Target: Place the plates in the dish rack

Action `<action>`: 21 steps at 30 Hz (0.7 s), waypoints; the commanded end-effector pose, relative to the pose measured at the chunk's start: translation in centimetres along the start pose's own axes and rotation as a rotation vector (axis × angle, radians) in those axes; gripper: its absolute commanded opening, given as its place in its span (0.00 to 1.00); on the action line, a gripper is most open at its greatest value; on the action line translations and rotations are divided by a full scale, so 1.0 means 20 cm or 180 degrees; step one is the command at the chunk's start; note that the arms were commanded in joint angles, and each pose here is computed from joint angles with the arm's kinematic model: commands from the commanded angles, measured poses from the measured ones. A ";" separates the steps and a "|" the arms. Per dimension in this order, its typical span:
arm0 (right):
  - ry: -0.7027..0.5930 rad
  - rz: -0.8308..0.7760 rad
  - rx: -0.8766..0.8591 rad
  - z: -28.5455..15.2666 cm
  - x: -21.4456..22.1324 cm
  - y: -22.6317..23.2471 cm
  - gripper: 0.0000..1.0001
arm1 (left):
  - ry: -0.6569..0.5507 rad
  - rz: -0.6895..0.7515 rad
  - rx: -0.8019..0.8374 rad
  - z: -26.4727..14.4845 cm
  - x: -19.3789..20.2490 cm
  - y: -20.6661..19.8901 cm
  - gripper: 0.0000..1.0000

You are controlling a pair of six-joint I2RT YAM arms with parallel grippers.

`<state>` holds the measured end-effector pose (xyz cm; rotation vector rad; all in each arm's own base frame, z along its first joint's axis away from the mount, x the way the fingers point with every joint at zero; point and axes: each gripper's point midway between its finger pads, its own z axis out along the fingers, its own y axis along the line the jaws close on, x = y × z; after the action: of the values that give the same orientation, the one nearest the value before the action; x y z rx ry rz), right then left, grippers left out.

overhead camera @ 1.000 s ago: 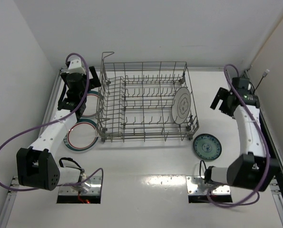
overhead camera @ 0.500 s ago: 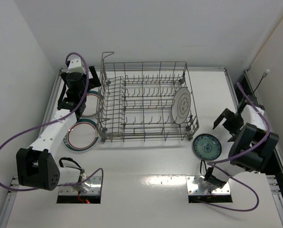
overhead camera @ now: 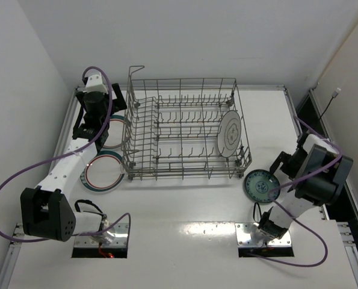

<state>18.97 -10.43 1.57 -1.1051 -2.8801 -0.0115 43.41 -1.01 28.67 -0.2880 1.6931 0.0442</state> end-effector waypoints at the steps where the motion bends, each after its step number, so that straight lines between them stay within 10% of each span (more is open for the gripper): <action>1: 0.0205 -0.0134 -0.0048 0.06 0.03 0.00 0.83 | -0.0262 -0.0119 0.0036 -0.04 -0.18 -0.02 1.00; 6: 0.0375 -0.0247 -0.0143 0.12 0.04 0.06 0.64 | -0.0331 -0.0114 -0.0017 -0.06 -0.22 -0.01 1.00; 8: 0.0385 -0.0247 -0.0141 0.12 0.03 0.06 0.28 | -0.0331 -0.0114 -0.0017 -0.06 -0.22 -0.01 1.00; 13: 0.0326 -0.0225 -0.0056 0.12 -0.02 0.03 0.02 | -0.0336 -0.0116 -0.0046 -0.06 -0.22 0.00 1.00; 21: -0.0431 -0.0017 0.0017 -0.13 -0.34 0.04 0.00 | -0.0363 -0.0097 -0.0042 -0.07 -0.24 0.00 1.00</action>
<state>20.12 -11.24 0.80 -0.9697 -2.8385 -0.0514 43.11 -0.45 29.41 -0.3105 1.6737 0.0670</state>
